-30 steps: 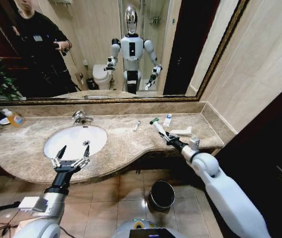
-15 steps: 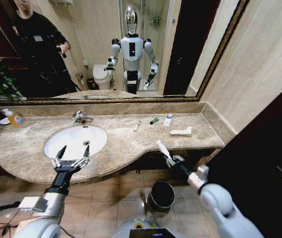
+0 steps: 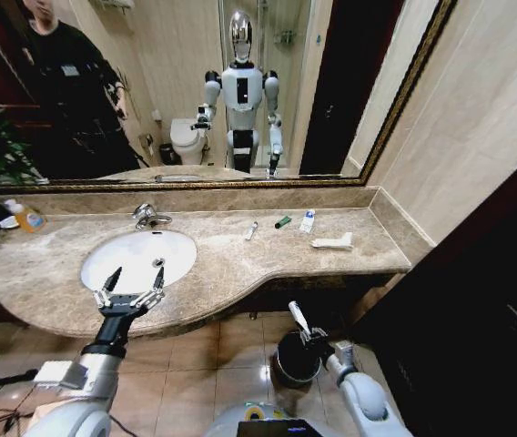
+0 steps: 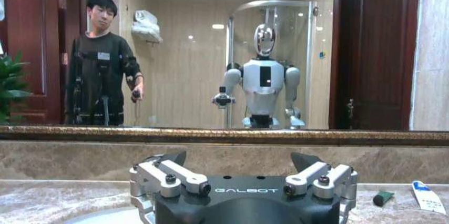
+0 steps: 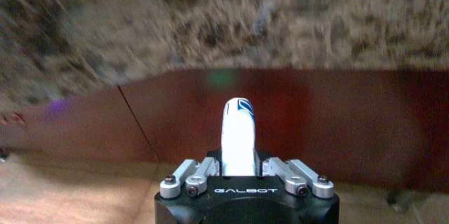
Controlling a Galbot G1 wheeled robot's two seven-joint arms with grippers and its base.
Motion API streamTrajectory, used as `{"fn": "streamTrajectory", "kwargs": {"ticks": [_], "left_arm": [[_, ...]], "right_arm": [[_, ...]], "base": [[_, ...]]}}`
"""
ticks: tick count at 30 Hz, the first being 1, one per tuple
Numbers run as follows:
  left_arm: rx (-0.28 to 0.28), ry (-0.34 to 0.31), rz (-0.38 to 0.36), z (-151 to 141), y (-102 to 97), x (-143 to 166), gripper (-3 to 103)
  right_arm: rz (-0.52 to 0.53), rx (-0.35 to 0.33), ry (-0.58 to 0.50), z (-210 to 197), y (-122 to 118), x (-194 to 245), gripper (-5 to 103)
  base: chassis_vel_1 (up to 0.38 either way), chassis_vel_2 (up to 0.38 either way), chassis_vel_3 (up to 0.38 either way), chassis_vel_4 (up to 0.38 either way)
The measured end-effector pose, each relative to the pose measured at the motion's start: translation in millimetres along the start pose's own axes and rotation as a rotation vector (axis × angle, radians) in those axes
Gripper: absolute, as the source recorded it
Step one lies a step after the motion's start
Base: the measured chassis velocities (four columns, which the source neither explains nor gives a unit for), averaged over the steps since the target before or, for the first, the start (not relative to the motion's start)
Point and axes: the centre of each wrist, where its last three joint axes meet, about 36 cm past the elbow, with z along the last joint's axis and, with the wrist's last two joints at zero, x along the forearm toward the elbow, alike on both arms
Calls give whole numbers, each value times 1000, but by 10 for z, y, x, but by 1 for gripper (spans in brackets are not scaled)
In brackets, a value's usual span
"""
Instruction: Pick up the trash from the sink and place it in the trash bin.
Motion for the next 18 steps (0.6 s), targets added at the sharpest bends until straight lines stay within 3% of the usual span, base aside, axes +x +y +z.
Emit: {"fn": "streamTrajectory", "kwargs": {"ticks": [18], "left_arm": [[0, 0, 0, 0, 0, 0, 100]], "right_arm": [[104, 44, 123, 743, -139, -365, 27]], "base": [[0, 0, 0, 0]]}}
